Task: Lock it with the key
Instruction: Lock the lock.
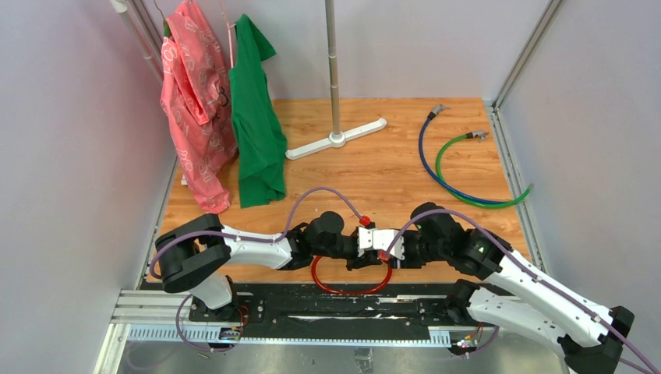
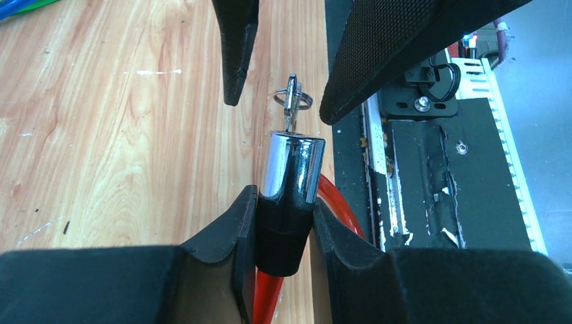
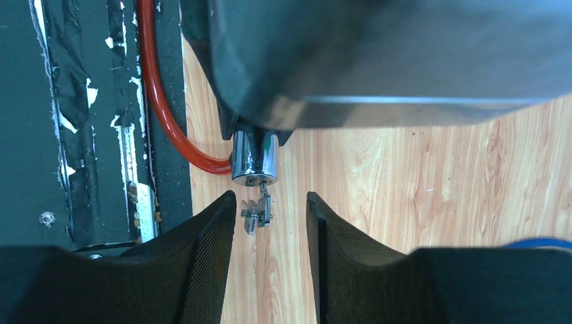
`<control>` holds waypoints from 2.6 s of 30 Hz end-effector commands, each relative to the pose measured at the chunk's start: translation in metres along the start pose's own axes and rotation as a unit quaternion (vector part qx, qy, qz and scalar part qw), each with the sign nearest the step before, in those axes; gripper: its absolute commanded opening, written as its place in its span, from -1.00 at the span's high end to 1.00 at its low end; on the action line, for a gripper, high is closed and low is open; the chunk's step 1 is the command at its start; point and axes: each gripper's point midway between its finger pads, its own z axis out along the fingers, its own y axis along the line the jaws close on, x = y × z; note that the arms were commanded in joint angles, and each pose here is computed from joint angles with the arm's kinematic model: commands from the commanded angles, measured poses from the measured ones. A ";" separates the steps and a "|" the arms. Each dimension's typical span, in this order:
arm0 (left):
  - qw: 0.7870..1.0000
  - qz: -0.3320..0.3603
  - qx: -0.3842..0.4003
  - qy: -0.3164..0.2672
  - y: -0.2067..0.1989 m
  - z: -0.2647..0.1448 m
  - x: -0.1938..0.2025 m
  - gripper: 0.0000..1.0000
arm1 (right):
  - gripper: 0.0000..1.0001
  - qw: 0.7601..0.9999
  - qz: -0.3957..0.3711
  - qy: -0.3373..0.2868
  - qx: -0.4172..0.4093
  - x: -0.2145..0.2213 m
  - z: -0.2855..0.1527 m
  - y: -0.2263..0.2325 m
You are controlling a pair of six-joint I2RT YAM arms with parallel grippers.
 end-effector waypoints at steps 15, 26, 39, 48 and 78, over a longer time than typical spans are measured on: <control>0.999 -0.015 0.036 0.030 -0.019 -0.004 0.020 1.00 | 0.47 1.000 0.023 -0.003 -0.021 -0.005 -0.005 0.006; 0.999 -0.014 0.039 0.032 -0.020 -0.004 0.022 1.00 | 0.59 0.999 0.023 0.010 -0.020 0.004 -0.001 0.008; 0.999 -0.013 0.043 0.031 -0.022 -0.004 0.021 1.00 | 0.64 0.999 0.023 0.024 -0.026 0.013 0.002 0.012; 0.998 -0.014 0.045 0.031 -0.022 -0.003 0.022 1.00 | 0.85 0.999 0.020 0.024 -0.029 0.013 0.003 0.013; 0.997 -0.042 0.035 0.061 -0.022 -0.009 0.035 1.00 | 1.00 0.986 -0.031 0.158 -0.050 0.067 -0.039 0.028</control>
